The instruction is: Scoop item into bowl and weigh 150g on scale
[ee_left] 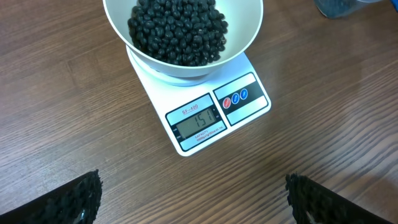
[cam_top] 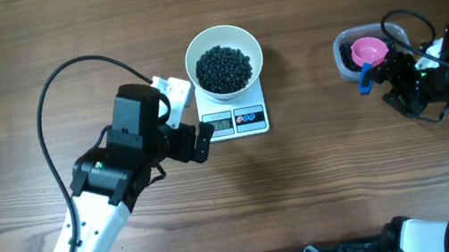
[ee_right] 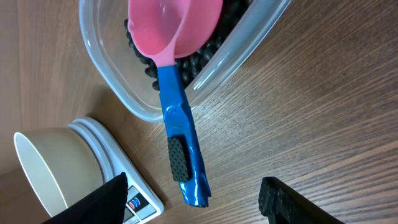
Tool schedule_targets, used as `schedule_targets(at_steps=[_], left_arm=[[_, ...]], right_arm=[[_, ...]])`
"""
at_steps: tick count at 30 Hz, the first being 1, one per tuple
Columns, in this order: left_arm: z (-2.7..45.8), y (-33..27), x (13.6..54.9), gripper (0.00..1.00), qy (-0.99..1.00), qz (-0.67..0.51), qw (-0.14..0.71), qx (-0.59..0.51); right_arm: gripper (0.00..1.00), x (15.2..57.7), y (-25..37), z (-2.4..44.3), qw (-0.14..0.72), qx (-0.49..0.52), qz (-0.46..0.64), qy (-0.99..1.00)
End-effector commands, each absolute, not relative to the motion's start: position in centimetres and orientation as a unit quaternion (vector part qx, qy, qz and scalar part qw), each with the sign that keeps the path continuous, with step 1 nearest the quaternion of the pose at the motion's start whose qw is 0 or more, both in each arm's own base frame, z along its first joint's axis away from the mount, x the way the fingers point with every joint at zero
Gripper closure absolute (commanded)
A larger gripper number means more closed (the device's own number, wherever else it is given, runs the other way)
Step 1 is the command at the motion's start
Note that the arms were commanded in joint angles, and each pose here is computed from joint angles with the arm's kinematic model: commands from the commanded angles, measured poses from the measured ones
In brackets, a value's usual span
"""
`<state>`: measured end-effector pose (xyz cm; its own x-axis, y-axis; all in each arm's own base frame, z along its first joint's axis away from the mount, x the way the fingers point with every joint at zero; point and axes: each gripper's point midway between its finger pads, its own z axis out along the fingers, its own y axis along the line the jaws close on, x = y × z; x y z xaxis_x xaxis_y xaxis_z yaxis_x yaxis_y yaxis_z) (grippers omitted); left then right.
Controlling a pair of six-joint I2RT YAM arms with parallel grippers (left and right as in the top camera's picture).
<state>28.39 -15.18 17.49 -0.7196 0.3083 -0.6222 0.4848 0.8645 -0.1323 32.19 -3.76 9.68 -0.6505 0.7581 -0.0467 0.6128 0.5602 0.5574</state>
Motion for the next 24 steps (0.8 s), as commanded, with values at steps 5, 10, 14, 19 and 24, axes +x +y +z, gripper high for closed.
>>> schedule_targets(at_steps=[5,10,14,19,24], left_arm=[[17.3,-15.5,28.2,0.0,0.915,-0.152,0.302,0.222],[17.3,-15.5,28.2,0.0,0.915,-0.152,0.302,0.222],[17.3,-15.5,28.2,0.0,0.915,-0.152,0.302,0.222],[17.3,-15.5,28.2,0.0,0.915,-0.152,0.302,0.222],[17.3,-15.5,28.2,0.0,0.915,-0.152,0.302,0.222]], right_arm=[[0.29,32.2,-4.4,9.0,0.143,0.406,0.241,0.87],[0.32,32.2,-3.9,7.9,0.122,0.405,0.243,0.873],[0.34,32.3,-3.4,6.9,0.107,0.402,0.249,0.874],[0.39,33.4,-3.0,7.0,0.116,0.393,0.274,0.87],[0.4,34.2,-2.8,7.5,0.129,0.394,0.289,0.863]])
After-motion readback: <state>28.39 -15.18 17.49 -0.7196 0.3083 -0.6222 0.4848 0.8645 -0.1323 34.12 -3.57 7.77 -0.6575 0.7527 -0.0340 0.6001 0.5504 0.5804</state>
